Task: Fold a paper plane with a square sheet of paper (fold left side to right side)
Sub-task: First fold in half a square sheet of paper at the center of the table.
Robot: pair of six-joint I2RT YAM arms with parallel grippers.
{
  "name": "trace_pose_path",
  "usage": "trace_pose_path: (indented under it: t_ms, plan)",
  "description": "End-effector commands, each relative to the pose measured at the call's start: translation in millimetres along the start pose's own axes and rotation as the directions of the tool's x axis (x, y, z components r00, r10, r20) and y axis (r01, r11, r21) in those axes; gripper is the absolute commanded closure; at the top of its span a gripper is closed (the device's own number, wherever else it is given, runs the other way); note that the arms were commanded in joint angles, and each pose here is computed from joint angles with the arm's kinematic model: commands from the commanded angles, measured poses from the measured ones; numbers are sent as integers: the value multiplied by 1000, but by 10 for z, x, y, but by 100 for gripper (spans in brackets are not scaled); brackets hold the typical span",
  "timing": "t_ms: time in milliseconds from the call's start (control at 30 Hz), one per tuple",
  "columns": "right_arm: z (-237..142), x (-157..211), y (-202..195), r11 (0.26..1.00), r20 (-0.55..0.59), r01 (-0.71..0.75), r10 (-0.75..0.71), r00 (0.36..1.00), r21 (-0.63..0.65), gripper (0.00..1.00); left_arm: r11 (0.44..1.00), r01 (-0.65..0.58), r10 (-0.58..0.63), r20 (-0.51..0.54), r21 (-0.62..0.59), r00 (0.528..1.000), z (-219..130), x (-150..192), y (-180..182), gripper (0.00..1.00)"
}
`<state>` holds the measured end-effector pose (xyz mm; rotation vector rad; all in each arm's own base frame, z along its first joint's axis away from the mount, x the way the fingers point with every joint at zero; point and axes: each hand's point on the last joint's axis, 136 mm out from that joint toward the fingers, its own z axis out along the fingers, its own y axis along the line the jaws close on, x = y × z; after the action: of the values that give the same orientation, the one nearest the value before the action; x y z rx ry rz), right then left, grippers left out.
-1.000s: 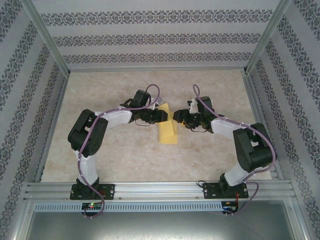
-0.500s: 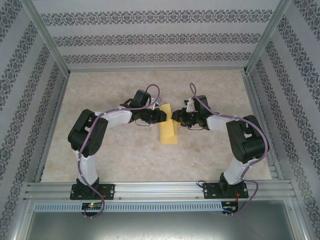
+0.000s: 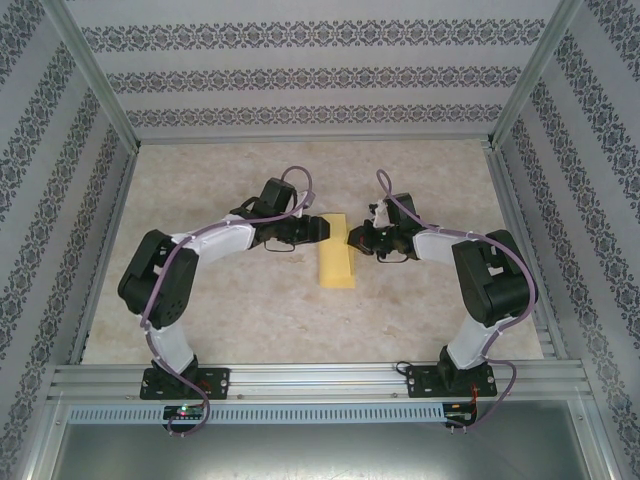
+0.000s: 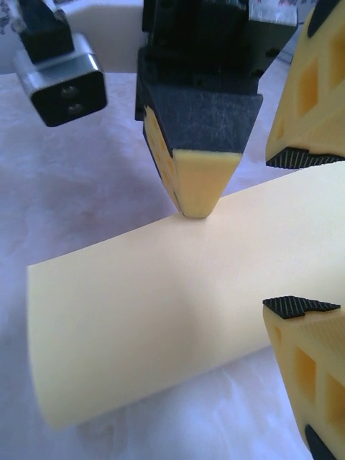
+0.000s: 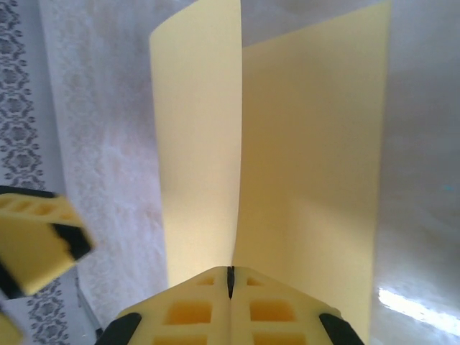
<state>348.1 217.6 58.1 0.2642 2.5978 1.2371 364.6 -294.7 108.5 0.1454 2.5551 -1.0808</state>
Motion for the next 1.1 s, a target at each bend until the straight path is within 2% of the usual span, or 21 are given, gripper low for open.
trace_pose_path:
  t_ms: [0, 300, 567, 633, 733, 867, 1067]
  plan:
    - [-1, 59, -190, 996, -2, 14, -14, 1000, 86, 100, 986, 74, -81, -40, -152, 996, 46, 266, 293, 46]
    - [40, 54, -318, 989, -8, 28, -27, 1000, 145, 99, 984, 85, -100, -95, -155, 990, 411, 397, 285, 45]
    - [61, 83, -382, 986, -18, 32, -29, 999, 164, 97, 966, 91, -118, -97, -241, 988, 469, 446, 449, 47]
    - [49, 83, -379, 986, -16, 36, -33, 999, 165, 93, 963, 91, -121, -102, -254, 987, 486, 463, 484, 49]
    - [-31, 37, -353, 982, 11, 55, -58, 998, 183, 82, 959, 89, -124, -115, -270, 986, 508, 493, 519, 50]
    - [-258, -52, -354, 960, 70, 100, -122, 990, 262, 67, 957, 78, -119, -131, -280, 984, 530, 533, 538, 52]
    - [-607, -137, -383, 933, 169, 107, -173, 970, 343, 60, 950, 59, -111, -153, -308, 982, 566, 579, 577, 52]
